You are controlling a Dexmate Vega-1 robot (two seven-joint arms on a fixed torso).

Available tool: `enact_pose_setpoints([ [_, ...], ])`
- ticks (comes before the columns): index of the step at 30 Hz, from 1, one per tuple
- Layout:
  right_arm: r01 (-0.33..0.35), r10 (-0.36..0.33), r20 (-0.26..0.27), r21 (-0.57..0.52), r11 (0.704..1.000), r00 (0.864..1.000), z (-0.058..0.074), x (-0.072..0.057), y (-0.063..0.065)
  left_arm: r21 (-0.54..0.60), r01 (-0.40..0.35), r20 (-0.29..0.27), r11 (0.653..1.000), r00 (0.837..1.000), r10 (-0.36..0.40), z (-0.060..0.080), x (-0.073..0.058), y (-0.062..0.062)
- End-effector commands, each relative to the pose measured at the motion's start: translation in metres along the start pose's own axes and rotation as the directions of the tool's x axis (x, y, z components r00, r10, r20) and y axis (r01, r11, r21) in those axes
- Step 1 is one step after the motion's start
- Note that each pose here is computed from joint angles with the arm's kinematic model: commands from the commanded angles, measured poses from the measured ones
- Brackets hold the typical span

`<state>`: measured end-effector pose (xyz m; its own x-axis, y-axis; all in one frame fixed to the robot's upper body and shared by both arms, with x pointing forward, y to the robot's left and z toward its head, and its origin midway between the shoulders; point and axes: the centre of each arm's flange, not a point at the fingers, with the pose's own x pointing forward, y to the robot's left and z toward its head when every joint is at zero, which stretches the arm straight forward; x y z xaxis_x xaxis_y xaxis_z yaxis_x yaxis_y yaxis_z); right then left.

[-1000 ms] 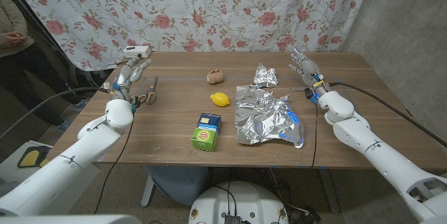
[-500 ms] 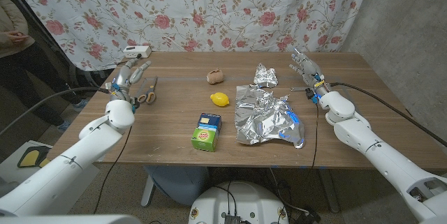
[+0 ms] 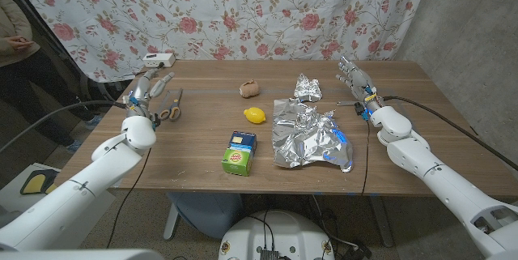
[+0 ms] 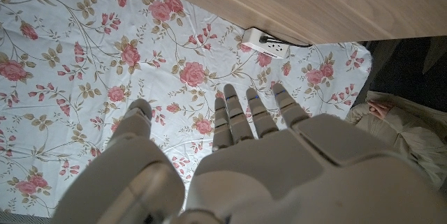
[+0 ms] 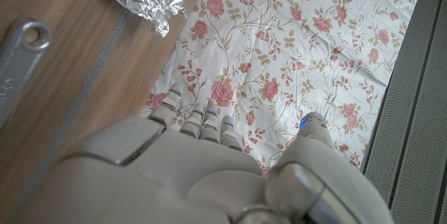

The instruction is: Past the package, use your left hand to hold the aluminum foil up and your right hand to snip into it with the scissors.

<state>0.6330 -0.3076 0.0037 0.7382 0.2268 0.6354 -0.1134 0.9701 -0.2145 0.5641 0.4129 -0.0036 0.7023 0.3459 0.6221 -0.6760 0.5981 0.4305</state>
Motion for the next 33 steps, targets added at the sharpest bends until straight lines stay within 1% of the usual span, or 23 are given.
enact_pose_setpoints([
  [1,0.004,-0.004,-0.001,0.004,1.0,1.0,-0.002,0.0,-0.002,0.031,-0.029,-0.008,0.999,1.0,0.029,0.002,0.001,0.002],
  [13,0.003,-0.003,-0.001,0.008,1.0,1.0,-0.003,0.0,-0.003,0.058,-0.039,-0.027,0.998,0.999,0.041,0.003,0.001,0.002],
  [19,-0.001,0.001,-0.001,0.009,1.0,1.0,-0.004,0.0,-0.003,0.068,-0.045,-0.049,0.997,0.998,0.048,0.003,0.002,0.001],
  [23,-0.001,0.001,-0.003,0.008,1.0,1.0,-0.005,0.0,-0.003,0.081,-0.042,-0.049,0.996,0.998,0.046,0.005,0.004,0.001],
  [33,0.006,-0.006,-0.005,0.012,1.0,1.0,-0.007,0.001,-0.004,0.131,-0.006,-0.077,0.991,0.997,0.017,0.01,0.012,0.005],
])
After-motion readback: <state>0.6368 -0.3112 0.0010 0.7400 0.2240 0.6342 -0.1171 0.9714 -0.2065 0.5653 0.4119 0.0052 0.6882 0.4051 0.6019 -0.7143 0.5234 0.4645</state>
